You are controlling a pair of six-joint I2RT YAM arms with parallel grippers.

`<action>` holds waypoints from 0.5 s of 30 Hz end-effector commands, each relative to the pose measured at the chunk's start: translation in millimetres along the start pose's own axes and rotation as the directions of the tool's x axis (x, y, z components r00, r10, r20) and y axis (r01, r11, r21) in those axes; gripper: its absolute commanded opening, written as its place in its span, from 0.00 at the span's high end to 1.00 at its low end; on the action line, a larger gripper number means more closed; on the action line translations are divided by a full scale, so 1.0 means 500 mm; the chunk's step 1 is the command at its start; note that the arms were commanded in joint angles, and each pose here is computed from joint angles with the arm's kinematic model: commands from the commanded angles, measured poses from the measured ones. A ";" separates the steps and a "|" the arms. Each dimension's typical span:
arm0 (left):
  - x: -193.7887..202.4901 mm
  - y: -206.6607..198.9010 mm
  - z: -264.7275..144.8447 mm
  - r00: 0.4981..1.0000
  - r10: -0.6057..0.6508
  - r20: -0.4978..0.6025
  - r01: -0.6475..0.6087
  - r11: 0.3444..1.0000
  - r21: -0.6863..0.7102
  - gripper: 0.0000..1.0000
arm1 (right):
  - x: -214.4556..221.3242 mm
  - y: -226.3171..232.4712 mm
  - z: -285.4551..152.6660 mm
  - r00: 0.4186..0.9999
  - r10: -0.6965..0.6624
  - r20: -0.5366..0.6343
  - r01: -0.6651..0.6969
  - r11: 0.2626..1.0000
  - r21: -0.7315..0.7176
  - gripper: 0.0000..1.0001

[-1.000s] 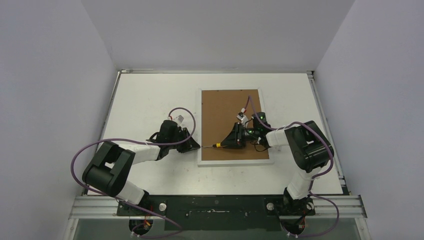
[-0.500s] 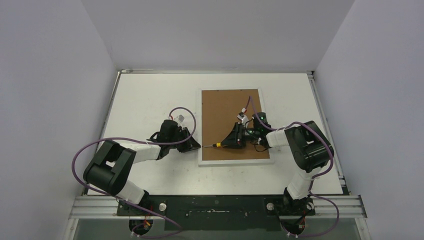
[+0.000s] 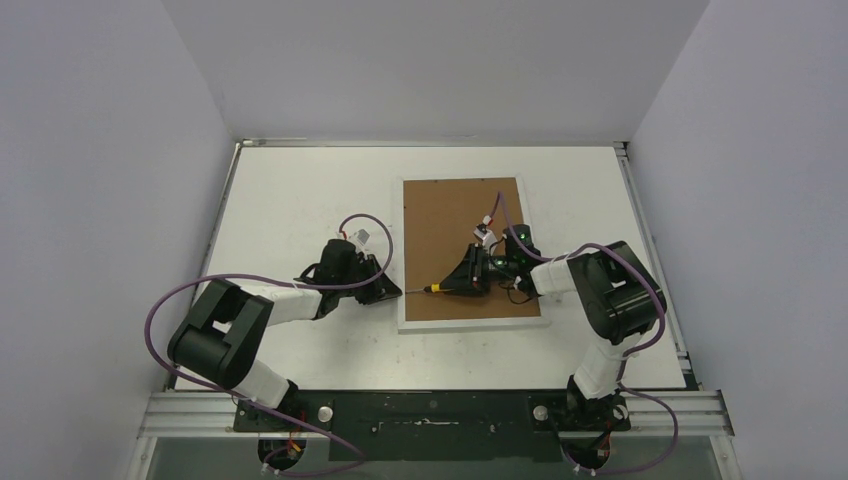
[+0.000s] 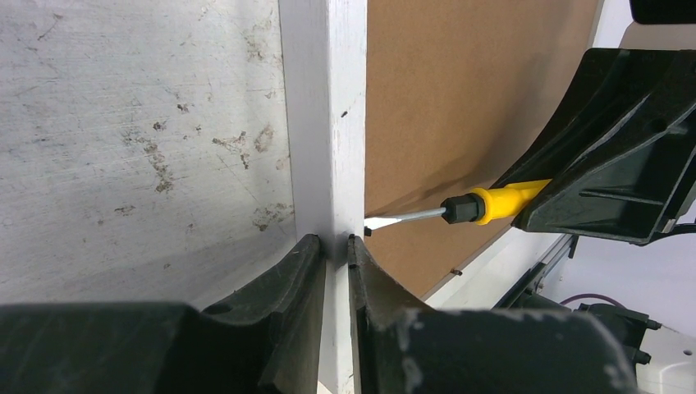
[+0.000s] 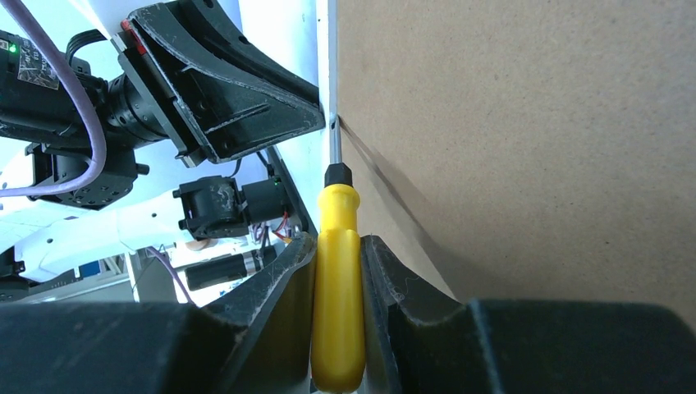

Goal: Take the photo out of the frame
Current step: Release the photo frame item from the photo frame.

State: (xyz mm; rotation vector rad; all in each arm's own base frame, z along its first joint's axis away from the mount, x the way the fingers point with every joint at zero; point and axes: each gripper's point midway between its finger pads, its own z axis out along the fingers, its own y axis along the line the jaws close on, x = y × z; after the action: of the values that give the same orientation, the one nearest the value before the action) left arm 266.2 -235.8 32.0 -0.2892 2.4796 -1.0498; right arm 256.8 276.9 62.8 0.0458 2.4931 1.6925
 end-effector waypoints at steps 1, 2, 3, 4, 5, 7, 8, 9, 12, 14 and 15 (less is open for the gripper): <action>-0.023 -0.050 0.012 0.999 0.034 0.027 -0.036 0.997 0.073 0.87 | 0.000 0.018 0.016 0.999 -0.054 -0.004 0.054 0.998 -0.022 0.95; -0.025 -0.052 0.012 0.999 0.036 0.029 -0.038 0.996 0.075 0.86 | 0.001 0.019 0.015 0.998 -0.056 -0.008 0.055 0.998 -0.020 0.95; -0.025 -0.052 0.012 0.999 0.038 0.029 -0.040 0.996 0.075 0.87 | 0.002 0.019 0.013 0.998 -0.061 -0.013 0.060 0.998 -0.015 0.95; -0.025 -0.051 0.012 0.999 0.038 0.030 -0.041 0.997 0.073 0.87 | 0.003 0.016 0.011 0.998 -0.064 -0.017 0.064 0.998 -0.003 0.95; -0.026 -0.051 0.011 0.999 0.039 0.031 -0.042 0.997 0.070 0.87 | 0.001 0.013 0.006 0.998 -0.067 -0.017 0.067 0.998 0.008 0.95; -0.027 -0.052 0.011 0.999 0.041 0.031 -0.043 0.997 0.071 0.87 | -0.004 0.009 -0.005 0.998 -0.065 -0.010 0.065 0.998 0.019 0.95; -0.027 -0.052 0.011 0.999 0.041 0.031 -0.044 0.997 0.070 0.87 | -0.006 0.009 -0.012 0.998 -0.062 -0.006 0.062 0.998 0.019 0.95; -0.028 -0.052 0.011 0.999 0.042 0.031 -0.044 0.997 0.069 0.87 | -0.007 0.008 -0.019 0.998 -0.057 -0.005 0.057 0.998 0.020 0.95; -0.029 -0.053 0.010 0.999 0.046 0.030 -0.047 0.997 0.066 0.87 | -0.009 0.005 -0.033 0.998 -0.065 -0.003 0.065 0.997 0.037 0.95; -0.029 -0.053 0.010 0.998 0.047 0.030 -0.049 0.997 0.065 0.87 | -0.005 0.002 -0.035 0.998 -0.068 -0.010 0.069 0.997 0.041 0.95; -0.029 -0.053 0.009 0.998 0.048 0.031 -0.050 0.997 0.065 0.87 | -0.002 0.000 -0.035 0.998 -0.065 -0.013 0.066 0.997 0.042 0.95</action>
State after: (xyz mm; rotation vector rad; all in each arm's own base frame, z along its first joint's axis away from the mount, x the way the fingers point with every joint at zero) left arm 266.9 -241.1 33.6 -0.2705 2.4807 -1.0564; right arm 255.8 265.1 63.1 0.0261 2.5241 1.6531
